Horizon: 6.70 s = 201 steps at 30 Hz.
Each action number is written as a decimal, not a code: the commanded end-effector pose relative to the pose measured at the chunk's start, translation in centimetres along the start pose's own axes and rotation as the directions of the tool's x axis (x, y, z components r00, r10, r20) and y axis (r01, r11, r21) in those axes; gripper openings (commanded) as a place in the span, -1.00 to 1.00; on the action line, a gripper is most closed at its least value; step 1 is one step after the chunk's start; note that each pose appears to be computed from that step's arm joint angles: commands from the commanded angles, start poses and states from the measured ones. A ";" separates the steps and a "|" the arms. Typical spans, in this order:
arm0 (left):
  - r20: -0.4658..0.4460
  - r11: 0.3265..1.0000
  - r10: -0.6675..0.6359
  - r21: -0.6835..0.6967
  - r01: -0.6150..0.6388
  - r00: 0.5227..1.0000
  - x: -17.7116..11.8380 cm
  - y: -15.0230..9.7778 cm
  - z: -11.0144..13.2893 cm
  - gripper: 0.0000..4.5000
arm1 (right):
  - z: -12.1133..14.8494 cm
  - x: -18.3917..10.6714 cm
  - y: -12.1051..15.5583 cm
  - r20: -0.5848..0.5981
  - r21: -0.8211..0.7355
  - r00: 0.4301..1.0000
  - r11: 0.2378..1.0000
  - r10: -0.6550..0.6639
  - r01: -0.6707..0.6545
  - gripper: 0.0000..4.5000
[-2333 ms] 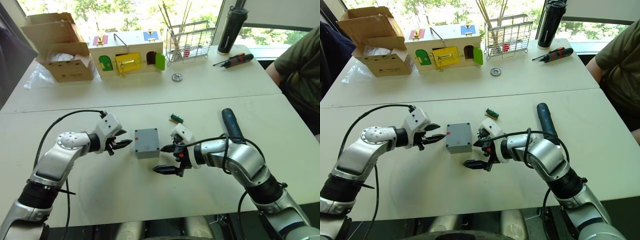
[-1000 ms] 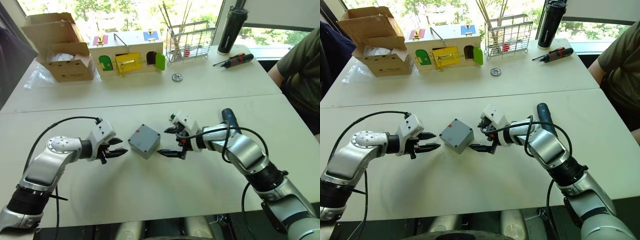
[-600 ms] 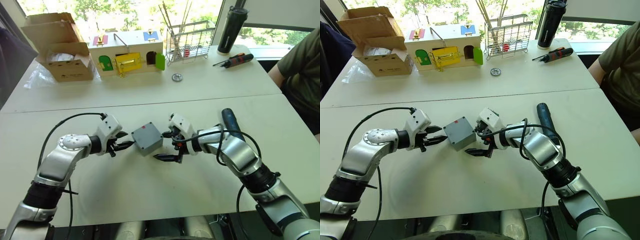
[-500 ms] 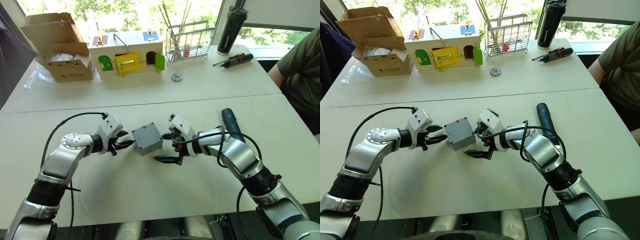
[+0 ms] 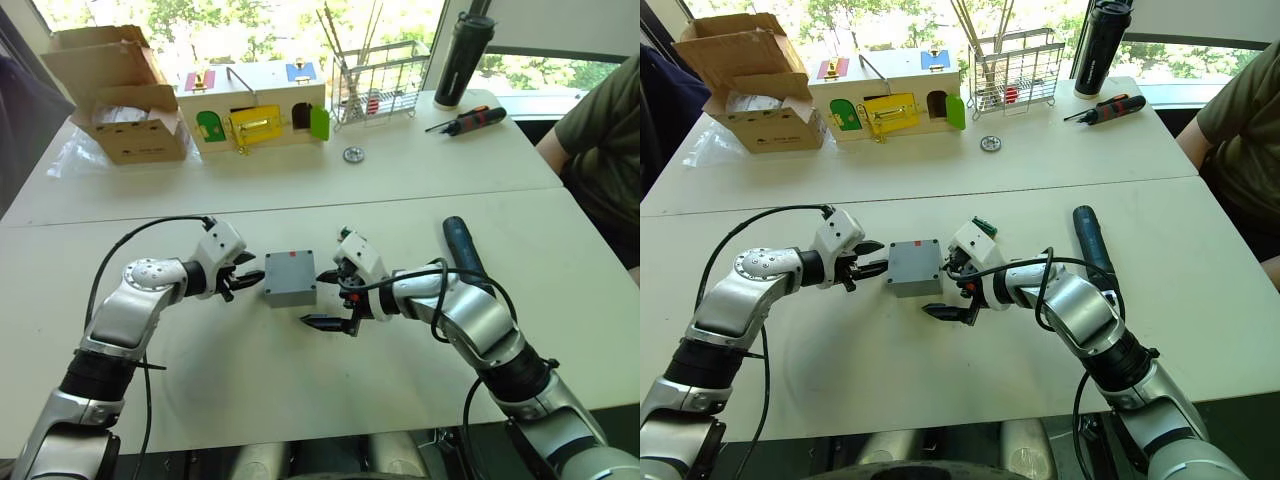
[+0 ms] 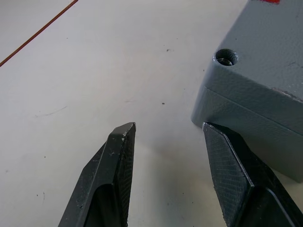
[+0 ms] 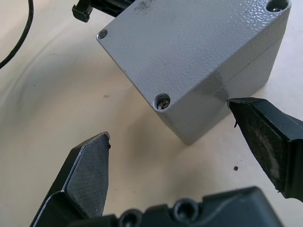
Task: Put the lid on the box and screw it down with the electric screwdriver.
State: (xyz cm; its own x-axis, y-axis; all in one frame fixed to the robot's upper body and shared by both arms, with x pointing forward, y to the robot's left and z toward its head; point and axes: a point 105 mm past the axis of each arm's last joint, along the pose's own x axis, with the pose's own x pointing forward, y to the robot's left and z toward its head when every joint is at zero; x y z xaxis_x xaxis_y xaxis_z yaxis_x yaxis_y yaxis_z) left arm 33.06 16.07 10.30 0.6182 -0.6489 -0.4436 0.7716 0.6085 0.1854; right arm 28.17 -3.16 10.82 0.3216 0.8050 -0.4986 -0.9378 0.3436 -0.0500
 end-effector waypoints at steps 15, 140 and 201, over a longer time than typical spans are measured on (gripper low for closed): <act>0.100 0.975 -0.207 0.103 0.197 0.973 -5.5 -0.3 7.0 0.02 | 4.2 -10.9 -7.8 0.309 0.006 0.884 0.930 -0.350 0.367 0.99; 0.071 0.977 -0.180 0.127 0.171 0.981 -3.7 -1.8 5.9 0.02 | 4.1 0.1 -4.2 0.333 0.001 0.939 0.996 -0.089 0.094 -0.98; 0.142 0.839 -0.492 0.340 0.424 0.859 -1.7 -11.9 9.1 0.02 | -10.9 -17.5 -10.9 -0.758 0.472 0.649 0.740 0.065 0.478 0.79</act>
State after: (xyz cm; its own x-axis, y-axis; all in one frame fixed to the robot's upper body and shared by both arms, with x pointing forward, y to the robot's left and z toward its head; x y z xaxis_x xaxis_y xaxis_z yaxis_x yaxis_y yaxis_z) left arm 24.33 5.58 15.86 0.1575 -0.9152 -0.3710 0.9702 0.0734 0.2309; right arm 31.99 -26.71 12.43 0.1230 0.1901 -0.9740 -0.4373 0.8914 0.1188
